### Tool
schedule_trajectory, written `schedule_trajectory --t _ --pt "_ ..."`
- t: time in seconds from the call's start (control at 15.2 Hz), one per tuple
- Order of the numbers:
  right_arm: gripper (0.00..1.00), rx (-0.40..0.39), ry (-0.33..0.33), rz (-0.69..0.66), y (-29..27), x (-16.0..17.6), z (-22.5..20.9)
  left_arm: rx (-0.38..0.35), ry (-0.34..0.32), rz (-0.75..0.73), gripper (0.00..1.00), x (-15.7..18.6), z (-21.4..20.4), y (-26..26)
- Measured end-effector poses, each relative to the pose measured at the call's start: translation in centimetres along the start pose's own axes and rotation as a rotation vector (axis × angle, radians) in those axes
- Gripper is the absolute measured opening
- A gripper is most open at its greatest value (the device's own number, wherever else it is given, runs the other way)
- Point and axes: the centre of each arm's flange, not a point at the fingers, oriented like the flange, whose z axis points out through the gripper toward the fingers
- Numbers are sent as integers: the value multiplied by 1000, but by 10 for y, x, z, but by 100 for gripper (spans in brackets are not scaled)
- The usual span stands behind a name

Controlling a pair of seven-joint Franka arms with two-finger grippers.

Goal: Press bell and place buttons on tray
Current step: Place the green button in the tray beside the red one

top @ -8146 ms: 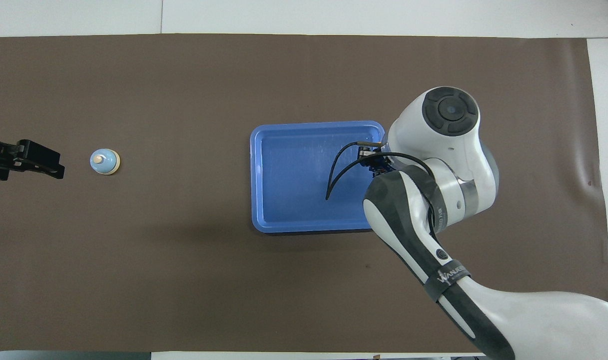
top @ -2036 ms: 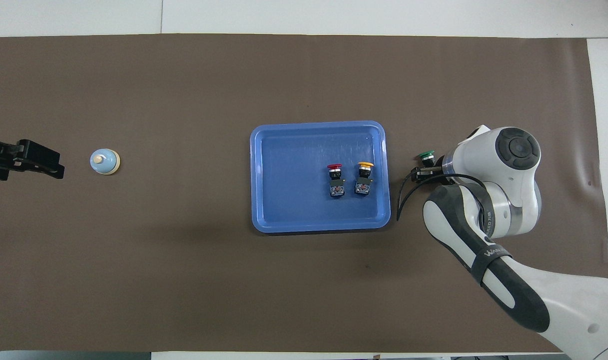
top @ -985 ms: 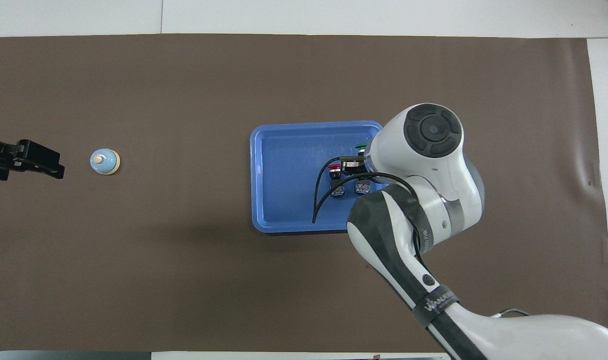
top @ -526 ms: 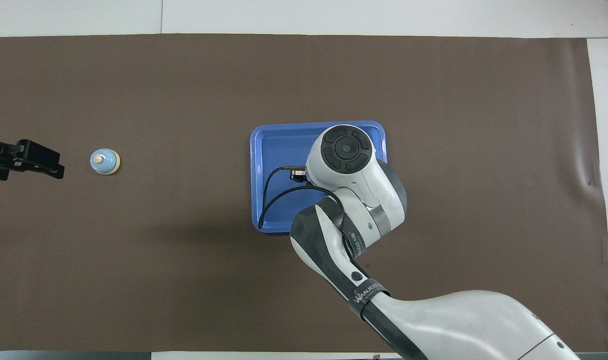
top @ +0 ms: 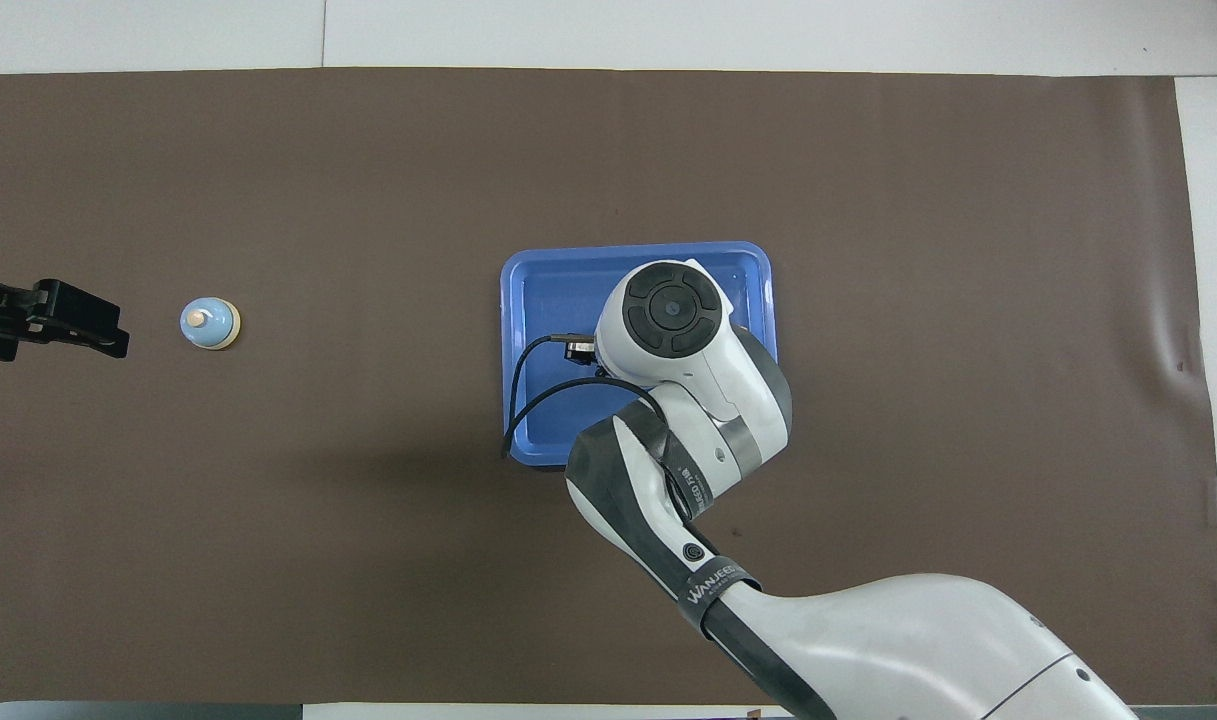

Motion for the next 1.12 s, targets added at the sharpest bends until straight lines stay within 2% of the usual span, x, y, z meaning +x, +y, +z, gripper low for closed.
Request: schedule_trajectory --t 0.26,0.33,0.66,0.85,1.12 --pt "41 -5 -6 2 0 1 11 0 0 0 100 0 0 0" --pt "46 -6 -7 3 1 1 12 0 0 0 100 0 0 0" --pt "98 -20 -20 9 0 7 -2 0 0 0 100 0 0 0" --pt "100 -25 -14 33 8 24 -36 0 0 0 100 0 0 0" --pt "100 -31 2 25 51 43 -81 0 0 0 100 0 0 0"
